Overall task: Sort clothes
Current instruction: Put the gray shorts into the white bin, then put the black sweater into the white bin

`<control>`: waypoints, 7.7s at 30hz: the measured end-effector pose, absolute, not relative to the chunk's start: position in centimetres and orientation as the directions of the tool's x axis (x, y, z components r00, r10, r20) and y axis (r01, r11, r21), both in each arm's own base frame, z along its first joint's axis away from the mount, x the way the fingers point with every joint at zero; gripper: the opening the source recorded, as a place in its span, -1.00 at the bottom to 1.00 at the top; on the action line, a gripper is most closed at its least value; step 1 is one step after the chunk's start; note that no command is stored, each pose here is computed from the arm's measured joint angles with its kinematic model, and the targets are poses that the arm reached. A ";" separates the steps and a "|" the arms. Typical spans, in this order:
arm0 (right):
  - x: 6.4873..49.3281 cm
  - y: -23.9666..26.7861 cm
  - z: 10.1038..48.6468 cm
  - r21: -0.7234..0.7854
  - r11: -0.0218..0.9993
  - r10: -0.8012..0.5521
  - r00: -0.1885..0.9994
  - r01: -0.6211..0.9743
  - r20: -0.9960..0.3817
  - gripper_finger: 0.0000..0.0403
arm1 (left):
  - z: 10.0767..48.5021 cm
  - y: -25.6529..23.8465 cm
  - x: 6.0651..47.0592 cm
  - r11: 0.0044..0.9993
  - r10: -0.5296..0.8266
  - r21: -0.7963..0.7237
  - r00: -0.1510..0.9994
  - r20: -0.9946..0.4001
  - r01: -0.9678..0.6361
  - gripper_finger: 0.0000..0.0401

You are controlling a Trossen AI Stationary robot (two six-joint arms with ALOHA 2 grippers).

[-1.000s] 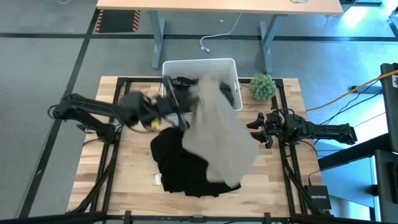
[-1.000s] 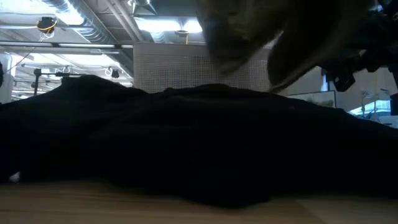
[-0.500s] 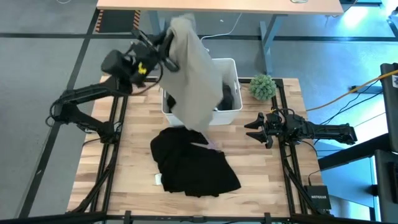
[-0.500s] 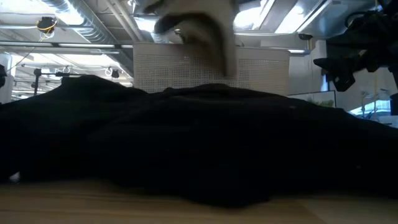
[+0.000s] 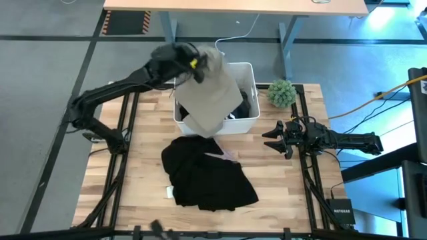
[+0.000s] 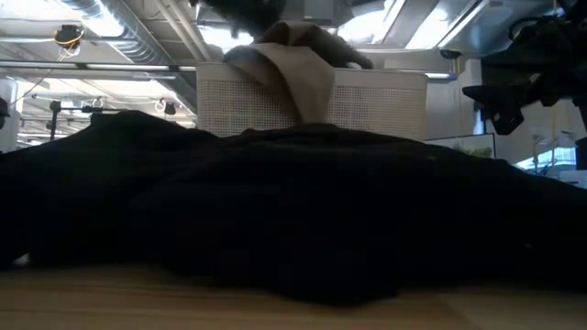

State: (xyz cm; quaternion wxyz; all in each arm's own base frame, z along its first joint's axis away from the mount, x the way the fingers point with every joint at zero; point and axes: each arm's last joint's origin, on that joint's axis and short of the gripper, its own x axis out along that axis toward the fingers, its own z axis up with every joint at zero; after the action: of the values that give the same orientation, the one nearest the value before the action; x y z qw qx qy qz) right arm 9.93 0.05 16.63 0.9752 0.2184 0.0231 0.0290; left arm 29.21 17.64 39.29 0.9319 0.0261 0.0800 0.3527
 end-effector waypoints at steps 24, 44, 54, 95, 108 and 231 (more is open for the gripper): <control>9.9 0.1 16.6 0.427 0.903 0.066 0.997 -0.046 -0.033 0.18 | 40.2 16.9 29.1 0.809 0.508 0.068 0.636 -0.580 -0.584 0.16; 9.9 0.1 16.6 0.427 0.903 0.067 0.997 -0.046 -0.033 0.18 | 42.5 3.4 20.5 0.965 0.244 0.015 0.879 -0.410 -0.261 0.15; 9.9 0.1 16.6 0.427 0.903 0.067 0.997 -0.046 -0.033 0.18 | 35.8 -3.0 19.3 0.987 -0.027 -0.159 0.942 -0.335 -0.029 0.15; 9.9 0.1 16.6 0.427 0.903 0.067 0.997 -0.046 -0.033 0.18 | 15.4 -10.6 27.8 0.919 0.318 0.122 0.518 -0.794 -0.376 0.10; 9.9 0.1 16.6 0.427 0.903 0.067 0.997 -0.047 -0.033 0.18 | 16.2 -9.6 28.3 0.916 0.277 0.049 0.542 -0.793 -0.398 -0.64; 9.9 0.1 16.6 0.427 0.903 0.067 0.997 -0.046 -0.033 0.18 | 18.1 -7.7 29.1 0.957 0.223 0.278 0.814 -0.536 -0.080 0.10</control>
State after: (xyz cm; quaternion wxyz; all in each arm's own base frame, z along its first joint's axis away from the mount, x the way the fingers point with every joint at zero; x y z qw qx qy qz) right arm 9.93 0.05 16.62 0.9752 0.2184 0.0233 0.0289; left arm 29.13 -7.75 18.14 0.9445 0.1221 0.2941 0.0803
